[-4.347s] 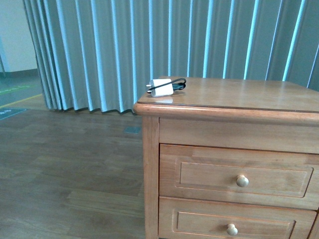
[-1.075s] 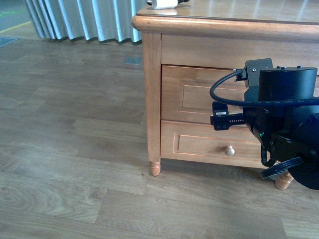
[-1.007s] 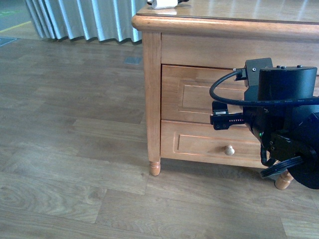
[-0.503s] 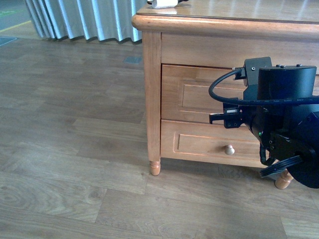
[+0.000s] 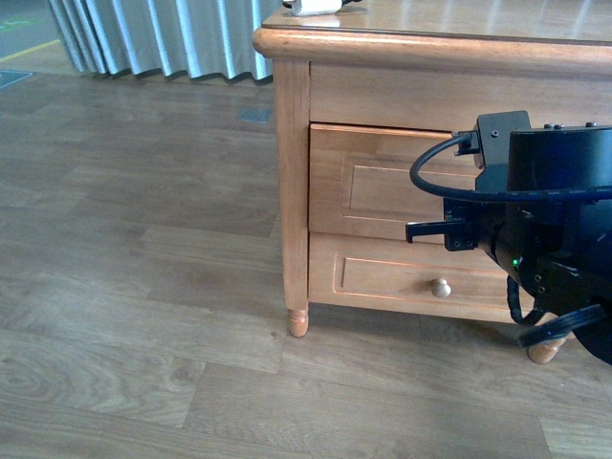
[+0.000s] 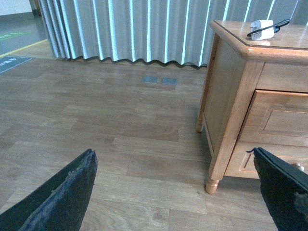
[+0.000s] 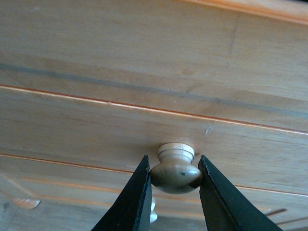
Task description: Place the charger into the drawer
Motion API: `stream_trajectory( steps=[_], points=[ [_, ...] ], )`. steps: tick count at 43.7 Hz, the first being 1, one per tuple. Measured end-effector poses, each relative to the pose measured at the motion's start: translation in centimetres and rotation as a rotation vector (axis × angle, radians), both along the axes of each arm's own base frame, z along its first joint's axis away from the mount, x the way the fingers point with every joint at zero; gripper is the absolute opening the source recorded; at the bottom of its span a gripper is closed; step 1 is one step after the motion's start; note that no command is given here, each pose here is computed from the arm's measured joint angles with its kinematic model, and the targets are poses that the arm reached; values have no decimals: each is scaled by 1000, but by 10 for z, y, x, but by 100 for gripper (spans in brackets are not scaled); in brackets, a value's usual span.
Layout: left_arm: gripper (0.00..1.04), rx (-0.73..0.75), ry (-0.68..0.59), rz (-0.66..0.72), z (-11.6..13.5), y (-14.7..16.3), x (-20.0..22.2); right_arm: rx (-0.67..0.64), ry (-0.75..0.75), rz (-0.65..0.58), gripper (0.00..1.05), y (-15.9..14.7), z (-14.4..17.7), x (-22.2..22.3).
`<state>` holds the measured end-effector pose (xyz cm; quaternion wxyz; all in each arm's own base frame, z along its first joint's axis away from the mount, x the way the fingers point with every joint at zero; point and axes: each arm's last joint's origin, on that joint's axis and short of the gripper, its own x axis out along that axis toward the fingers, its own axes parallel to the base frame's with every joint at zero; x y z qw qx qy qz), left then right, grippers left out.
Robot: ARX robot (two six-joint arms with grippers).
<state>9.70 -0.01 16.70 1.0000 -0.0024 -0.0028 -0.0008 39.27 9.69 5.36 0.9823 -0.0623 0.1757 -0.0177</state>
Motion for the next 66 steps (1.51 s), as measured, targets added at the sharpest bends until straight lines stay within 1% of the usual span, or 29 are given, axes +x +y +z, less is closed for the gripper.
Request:
stream_trajectory(
  steps=[10, 20, 24, 33, 36, 42, 48, 50, 51, 53, 56, 59, 62, 65, 66],
  points=[
    [99, 0, 0, 0, 0, 0, 0, 52, 112, 17, 23, -5, 12, -46],
    [99, 0, 0, 0, 0, 0, 0, 92, 221, 92, 23, -15, 24, -96],
    [99, 0, 0, 0, 0, 0, 0, 106, 262, 137, 23, -21, 27, -123],
    [99, 0, 0, 0, 0, 0, 0, 121, 309, 193, 23, -28, 33, -164],
    [99, 0, 0, 0, 0, 0, 0, 125, 311, 188, 35, -31, 36, -174],
    [99, 0, 0, 0, 0, 0, 0, 168, 283, 158, 64, -44, 63, -196],
    [99, 0, 0, 0, 0, 0, 0, 191, 265, 143, 83, -57, 83, -217],
    [99, 0, 0, 0, 0, 0, 0, 193, 236, 124, 90, -63, 92, -223],
    [99, 0, 0, 0, 0, 0, 0, 192, 226, 118, 92, -64, 95, -225],
    [99, 0, 0, 0, 0, 0, 0, 190, 172, 89, 98, -71, 106, -233],
    [99, 0, 0, 0, 0, 0, 0, 203, 100, 64, 96, -81, 119, -244],
    [99, 0, 0, 0, 0, 0, 0, 196, 17, 38, 96, -90, 130, -255],
    [99, 0, 0, 0, 0, 0, 0, 175, -58, 35, 96, -98, 133, -264],
    [99, 0, 0, 0, 0, 0, 0, 190, -93, 37, 96, -104, 133, -270],
    [99, 0, 0, 0, 0, 0, 0, 186, -111, 18, 96, -107, 132, -272]
  ],
)
